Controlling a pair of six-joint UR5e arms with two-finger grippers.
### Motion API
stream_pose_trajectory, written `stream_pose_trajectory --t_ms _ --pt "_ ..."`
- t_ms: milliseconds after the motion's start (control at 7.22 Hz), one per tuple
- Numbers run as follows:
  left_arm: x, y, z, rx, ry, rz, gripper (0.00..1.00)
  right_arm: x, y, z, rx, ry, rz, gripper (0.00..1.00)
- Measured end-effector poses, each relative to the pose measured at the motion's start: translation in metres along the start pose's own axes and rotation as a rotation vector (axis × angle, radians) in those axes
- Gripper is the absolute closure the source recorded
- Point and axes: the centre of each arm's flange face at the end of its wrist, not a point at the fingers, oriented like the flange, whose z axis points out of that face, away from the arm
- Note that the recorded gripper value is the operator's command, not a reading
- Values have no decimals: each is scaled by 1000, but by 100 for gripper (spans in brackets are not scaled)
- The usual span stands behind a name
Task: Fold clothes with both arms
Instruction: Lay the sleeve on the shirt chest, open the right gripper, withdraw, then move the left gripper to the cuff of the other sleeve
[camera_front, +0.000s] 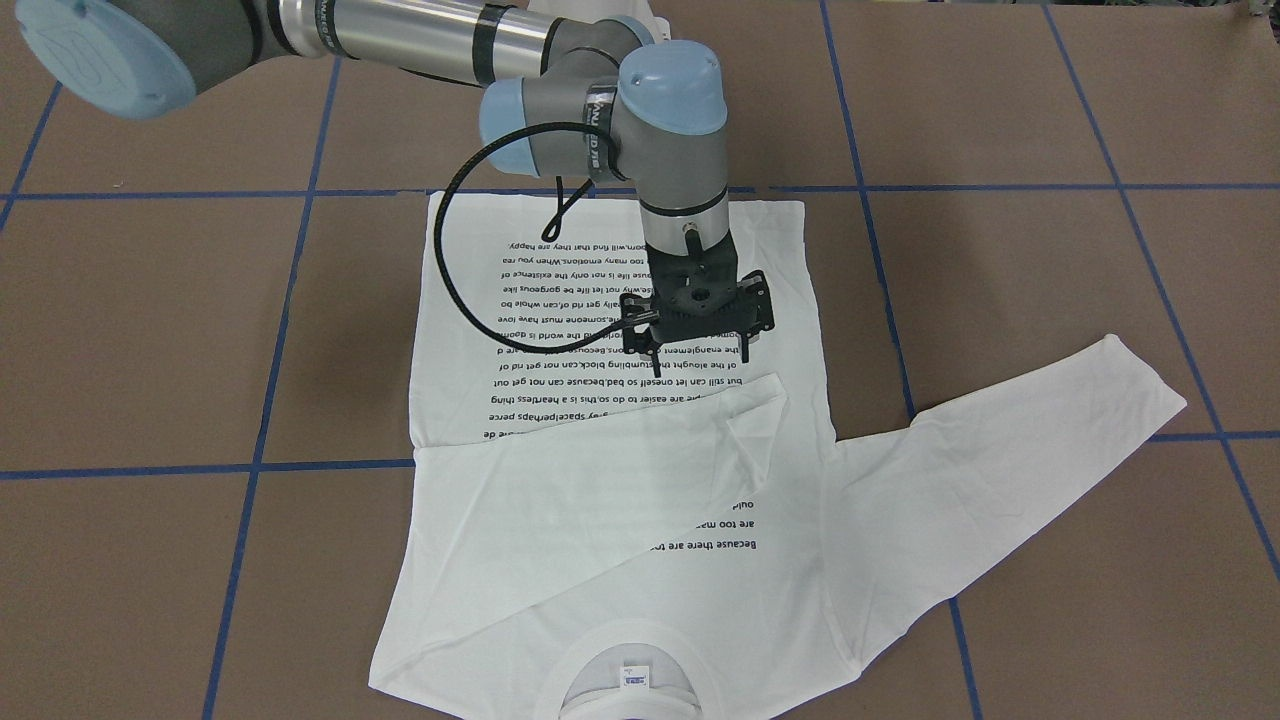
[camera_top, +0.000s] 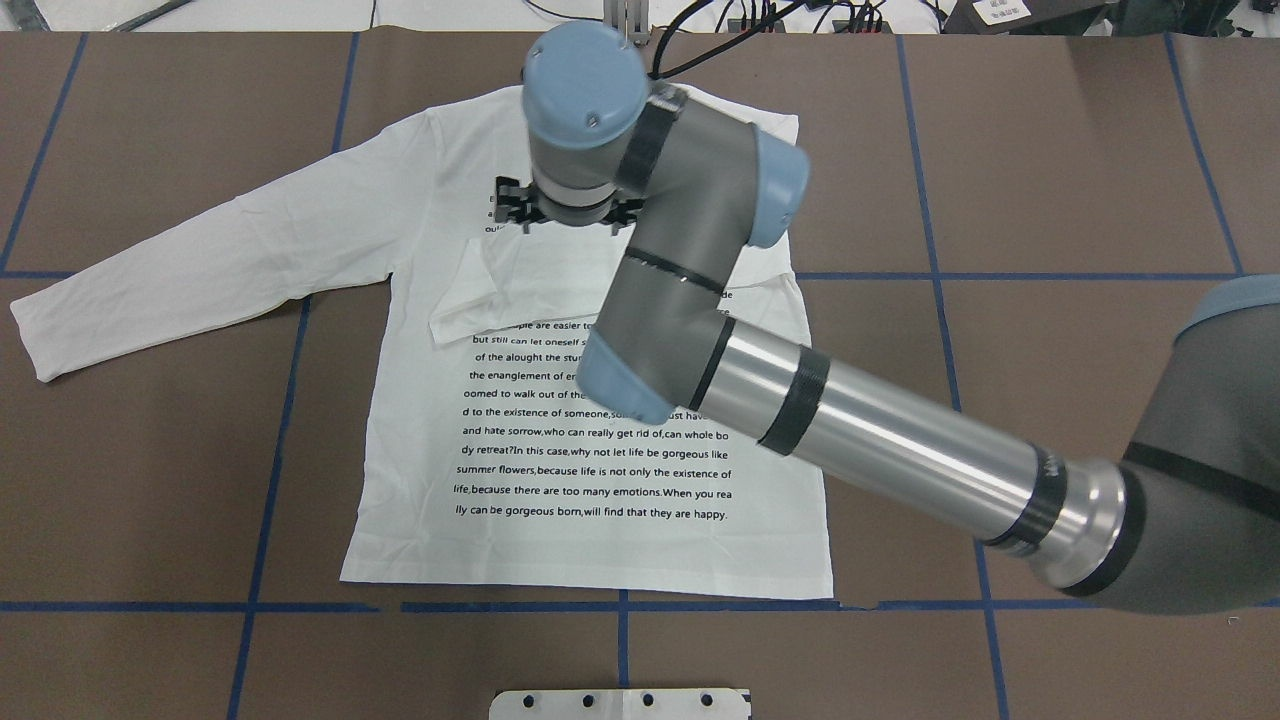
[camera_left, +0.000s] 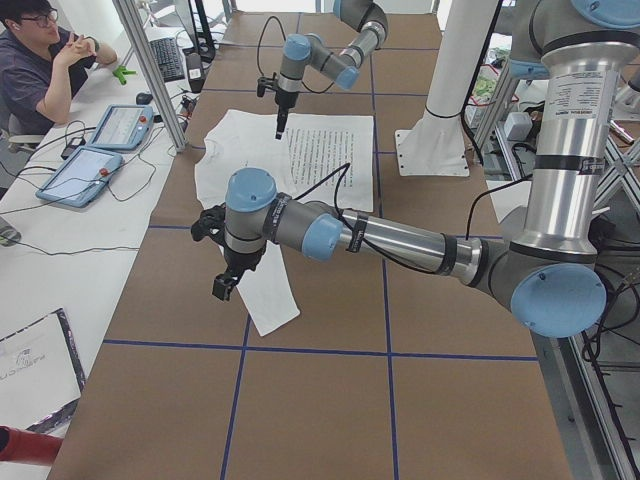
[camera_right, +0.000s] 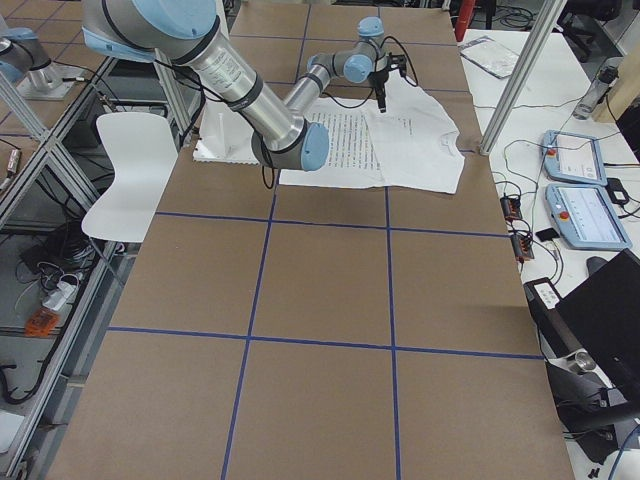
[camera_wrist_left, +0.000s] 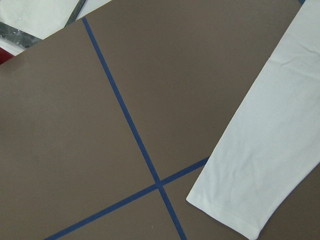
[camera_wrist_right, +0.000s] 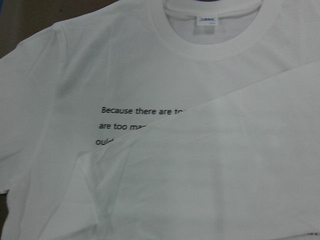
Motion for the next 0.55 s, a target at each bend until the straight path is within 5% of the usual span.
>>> stream_pose_trajectory --t_ms 277,554 --pt "6 -4 18 37 61 -7 0 172 -51 -28 -79 1 -33 0" --pt "13 10 66 27 92 -138 0 336 -69 -48 -94 53 -129 0"
